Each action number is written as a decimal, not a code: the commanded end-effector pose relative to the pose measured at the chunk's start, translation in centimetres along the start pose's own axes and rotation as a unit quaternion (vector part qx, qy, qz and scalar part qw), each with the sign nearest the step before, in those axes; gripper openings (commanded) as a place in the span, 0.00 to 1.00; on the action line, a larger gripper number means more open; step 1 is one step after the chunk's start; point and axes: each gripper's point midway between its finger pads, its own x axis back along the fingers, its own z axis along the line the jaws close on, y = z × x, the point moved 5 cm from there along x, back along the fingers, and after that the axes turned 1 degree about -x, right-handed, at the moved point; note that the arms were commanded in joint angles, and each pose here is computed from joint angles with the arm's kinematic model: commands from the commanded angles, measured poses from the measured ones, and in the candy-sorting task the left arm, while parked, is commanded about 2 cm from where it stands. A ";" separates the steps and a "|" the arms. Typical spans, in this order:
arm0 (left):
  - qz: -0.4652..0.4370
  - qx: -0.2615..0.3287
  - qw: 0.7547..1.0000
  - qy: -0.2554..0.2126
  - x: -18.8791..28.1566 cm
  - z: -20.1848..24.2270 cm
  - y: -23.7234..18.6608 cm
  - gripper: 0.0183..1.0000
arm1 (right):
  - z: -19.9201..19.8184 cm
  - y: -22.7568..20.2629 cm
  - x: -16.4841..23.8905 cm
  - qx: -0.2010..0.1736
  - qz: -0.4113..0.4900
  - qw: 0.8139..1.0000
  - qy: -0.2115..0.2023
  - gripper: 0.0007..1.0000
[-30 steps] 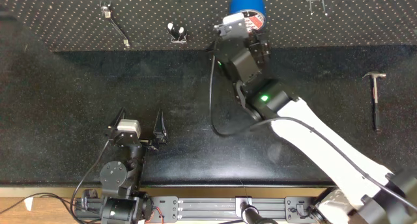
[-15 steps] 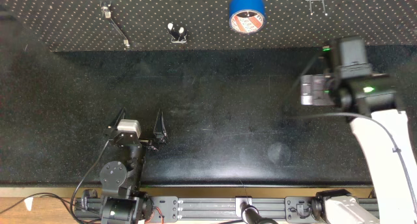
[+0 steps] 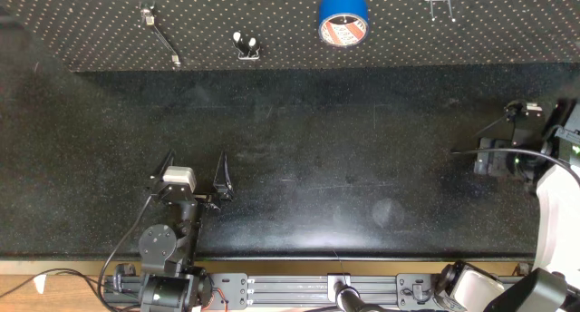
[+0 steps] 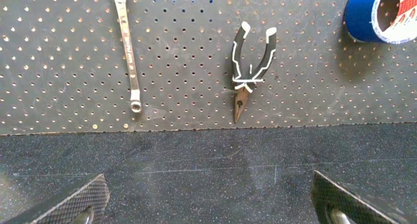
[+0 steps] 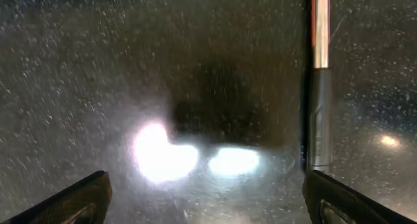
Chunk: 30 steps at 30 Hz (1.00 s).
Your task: Place Tools Onto Pegboard
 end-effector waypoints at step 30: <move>0.002 -0.003 1.000 0.001 0.0 0.0 -0.1 1.00 | -7.2 -0.9 -3.9 0.113 0.100 0.988 -0.040 0.96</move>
